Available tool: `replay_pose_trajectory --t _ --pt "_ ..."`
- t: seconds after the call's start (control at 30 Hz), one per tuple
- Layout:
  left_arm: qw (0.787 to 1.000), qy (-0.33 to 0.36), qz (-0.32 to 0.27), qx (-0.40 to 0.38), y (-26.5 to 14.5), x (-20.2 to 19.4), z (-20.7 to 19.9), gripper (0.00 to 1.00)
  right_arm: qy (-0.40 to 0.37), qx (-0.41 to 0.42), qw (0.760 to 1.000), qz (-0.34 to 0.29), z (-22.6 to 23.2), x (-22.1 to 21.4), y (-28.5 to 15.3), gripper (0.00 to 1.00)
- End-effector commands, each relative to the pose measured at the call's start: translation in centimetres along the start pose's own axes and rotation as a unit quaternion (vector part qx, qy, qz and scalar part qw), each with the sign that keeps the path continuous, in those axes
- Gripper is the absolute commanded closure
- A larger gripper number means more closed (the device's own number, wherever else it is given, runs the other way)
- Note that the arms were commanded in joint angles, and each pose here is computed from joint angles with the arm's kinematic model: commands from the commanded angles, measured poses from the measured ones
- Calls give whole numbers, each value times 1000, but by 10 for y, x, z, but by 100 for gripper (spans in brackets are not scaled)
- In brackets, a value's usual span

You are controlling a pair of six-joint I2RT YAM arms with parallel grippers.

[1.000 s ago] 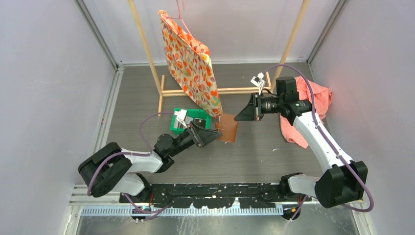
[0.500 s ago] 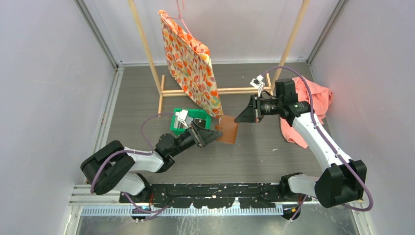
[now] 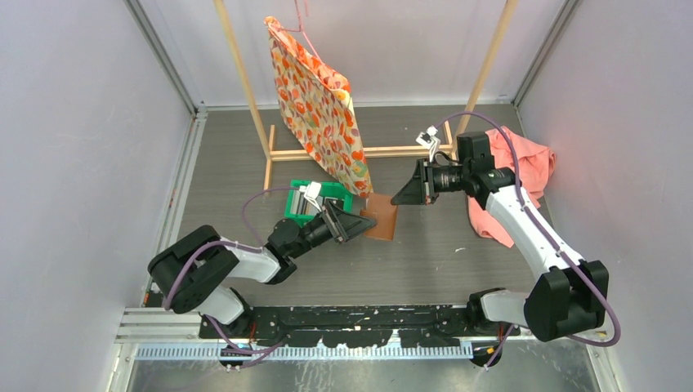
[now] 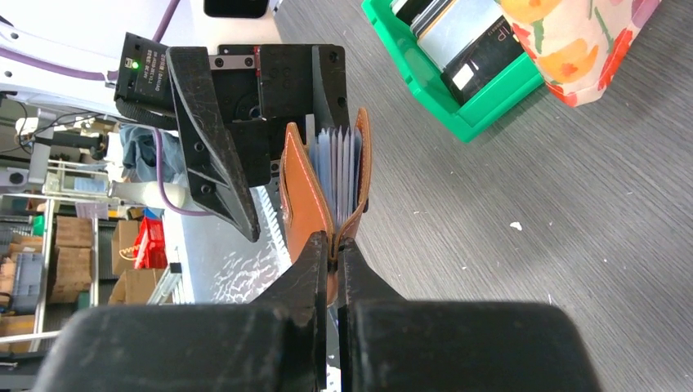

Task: Put the credit cards into the card holder
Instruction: Close the card holder at the center of the board.

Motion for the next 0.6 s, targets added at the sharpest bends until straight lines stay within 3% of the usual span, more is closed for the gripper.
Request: replay_pose_trajectory --t 0.0,0.17,0.23,0.3,0.37,0.5,0.57 --pt "998 6 1 -55 9 5 -20 38 -16 -5 1000 -5 -5 3 3 99" --pt "998 5 18 -53 11 2 -17 73 -14 -17 1000 0 -10 1 4 99" --pt "998 7 26 -50 11 0 -14 92 -14 -18 1000 1 -11 0 5 99" --pt "998 9 32 -45 11 -1 -10 98 -17 -18 1000 2 -12 0 4 93" --pt "999 14 36 -38 9 -3 -4 100 -27 -17 999 3 -12 -1 4 76" --pt "999 17 46 -8 -1 -9 9 100 -73 -45 996 10 -11 -3 -4 21" --pt "997 17 63 28 -7 -13 17 100 -94 -77 993 -1 -15 -2 -15 4"
Point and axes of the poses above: each gripper's point midway between its finger pads, its own y axis out along the fingers, its own z axis along the line the jaws close on, x = y × z, the point moved 8 cm from there along -y, back along the fingers, and after that the axes turned 7 degrees about -y, right-handed, at the moved point
